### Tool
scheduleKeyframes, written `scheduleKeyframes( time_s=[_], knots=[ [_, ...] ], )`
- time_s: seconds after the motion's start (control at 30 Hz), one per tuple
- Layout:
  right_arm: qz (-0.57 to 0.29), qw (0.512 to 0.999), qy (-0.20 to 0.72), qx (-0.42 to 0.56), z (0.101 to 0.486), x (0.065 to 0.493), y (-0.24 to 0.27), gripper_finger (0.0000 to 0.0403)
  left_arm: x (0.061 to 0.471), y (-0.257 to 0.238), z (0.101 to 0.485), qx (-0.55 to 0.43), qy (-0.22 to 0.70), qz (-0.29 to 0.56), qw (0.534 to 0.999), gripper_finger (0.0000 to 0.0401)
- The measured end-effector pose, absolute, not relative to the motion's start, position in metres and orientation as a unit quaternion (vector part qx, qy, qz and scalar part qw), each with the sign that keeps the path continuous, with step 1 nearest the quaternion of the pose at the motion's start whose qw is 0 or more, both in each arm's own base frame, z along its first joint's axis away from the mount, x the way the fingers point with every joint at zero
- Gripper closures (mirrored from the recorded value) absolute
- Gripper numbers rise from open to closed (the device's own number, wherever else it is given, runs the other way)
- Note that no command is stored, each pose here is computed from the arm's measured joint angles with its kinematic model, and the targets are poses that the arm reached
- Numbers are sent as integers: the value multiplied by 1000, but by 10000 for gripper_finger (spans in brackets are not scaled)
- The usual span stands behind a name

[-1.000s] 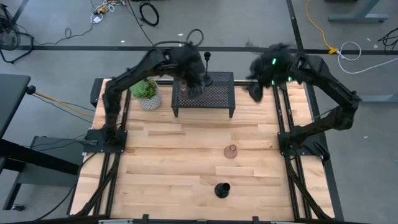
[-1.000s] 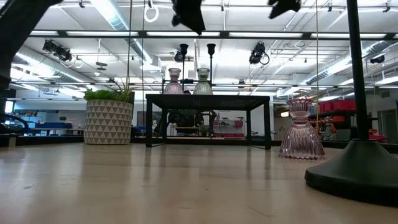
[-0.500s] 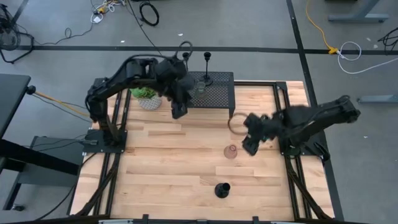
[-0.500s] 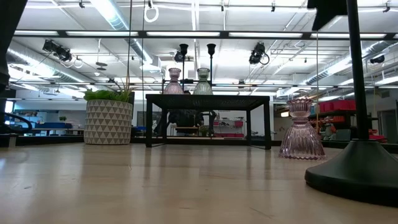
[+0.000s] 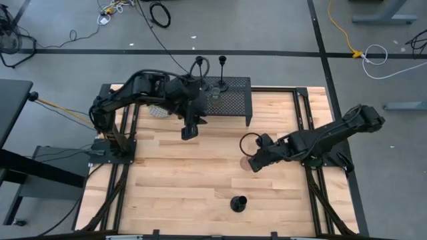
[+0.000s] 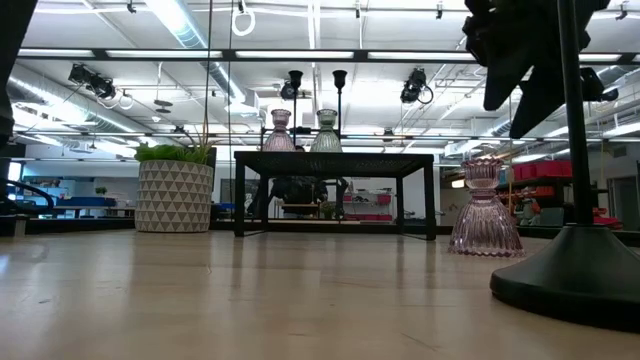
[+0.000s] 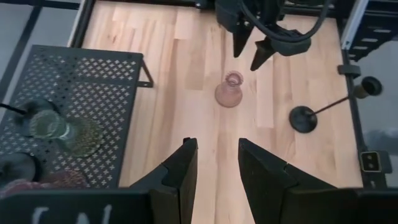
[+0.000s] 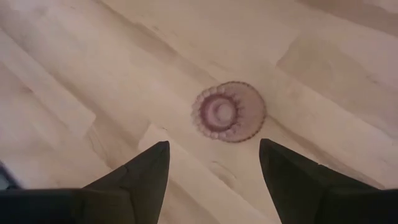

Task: Pick & Place candle stick holders
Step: Put the pink glass candle holder on the shelf aligned with the other glass candle holders

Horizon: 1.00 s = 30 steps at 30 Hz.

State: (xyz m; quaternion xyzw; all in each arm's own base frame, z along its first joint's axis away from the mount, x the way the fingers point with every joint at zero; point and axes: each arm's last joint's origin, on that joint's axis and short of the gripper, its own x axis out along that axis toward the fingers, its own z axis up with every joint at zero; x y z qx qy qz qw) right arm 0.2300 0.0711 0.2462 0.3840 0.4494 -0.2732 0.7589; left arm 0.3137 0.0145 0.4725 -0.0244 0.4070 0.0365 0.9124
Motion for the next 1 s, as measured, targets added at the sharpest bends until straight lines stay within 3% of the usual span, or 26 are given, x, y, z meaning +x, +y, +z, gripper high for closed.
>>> scheduleKeyframes(
  time_s=[0.63,1.0],
  knots=[
    [-319,748,480,328,220,245,66,158,316,15,475,-35,389,46,919,282],
    [-323,742,499,310,202,256,67,258,319,15,476,-35,377,46,924,282]
  ],
)
